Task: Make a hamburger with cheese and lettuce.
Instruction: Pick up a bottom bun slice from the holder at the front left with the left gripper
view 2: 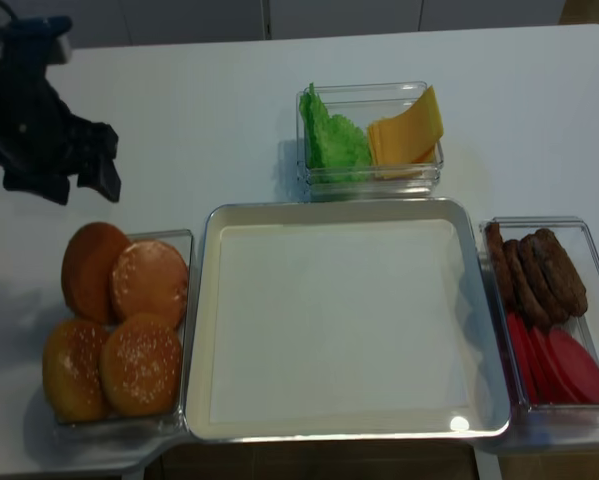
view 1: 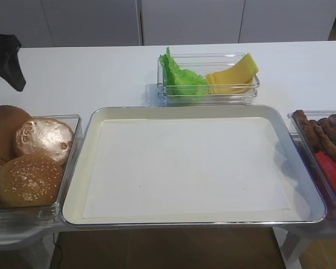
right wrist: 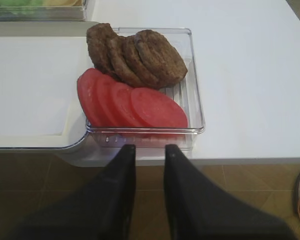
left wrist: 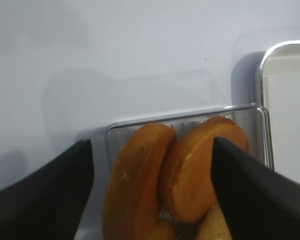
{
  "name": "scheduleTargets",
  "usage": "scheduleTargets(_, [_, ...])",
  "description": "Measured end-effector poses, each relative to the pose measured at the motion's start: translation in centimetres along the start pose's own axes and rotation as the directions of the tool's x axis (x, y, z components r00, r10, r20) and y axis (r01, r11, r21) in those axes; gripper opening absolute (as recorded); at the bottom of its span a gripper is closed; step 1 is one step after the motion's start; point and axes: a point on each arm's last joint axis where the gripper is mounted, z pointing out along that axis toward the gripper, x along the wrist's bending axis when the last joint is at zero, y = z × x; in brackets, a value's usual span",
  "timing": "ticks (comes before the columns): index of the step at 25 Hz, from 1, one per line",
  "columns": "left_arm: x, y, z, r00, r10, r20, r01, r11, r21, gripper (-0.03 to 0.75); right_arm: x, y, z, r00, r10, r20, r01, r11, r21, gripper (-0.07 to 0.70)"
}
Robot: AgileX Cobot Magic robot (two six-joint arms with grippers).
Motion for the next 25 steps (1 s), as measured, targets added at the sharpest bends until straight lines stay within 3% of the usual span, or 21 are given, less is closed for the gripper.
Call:
scheduleTargets(4, [1.8,-0.1,-0.2,1.000,-0.011,0.025,0.010,1.000,0.029,0.507,0.0,0.0,0.0,1.000,0.001,-0.002,-0.001,1.000,0.000,0.153])
scheduleTargets(8, [3.3,-0.3,-0.4,0.999,0.038,0.029,-0.039,0.999,0.025,0.493,0.0,0.0,0.0,1.000,0.001,-0.002,-0.001,1.000,0.000,0.153])
scheduleTargets(14, [3.0,-0.2,-0.4,0.991,0.099,0.091,-0.100,0.995,0.005,0.489,0.0,0.0,0.0,1.000,0.001,-0.002,-0.001,1.000,0.000,0.153])
scheduleTargets(25, [2.9,-2.1,2.1,0.986,0.093,0.142,-0.108,0.989,0.103,0.489,0.0,0.0,0.0,1.000,0.001,-0.002,-0.001,1.000,0.000,0.153])
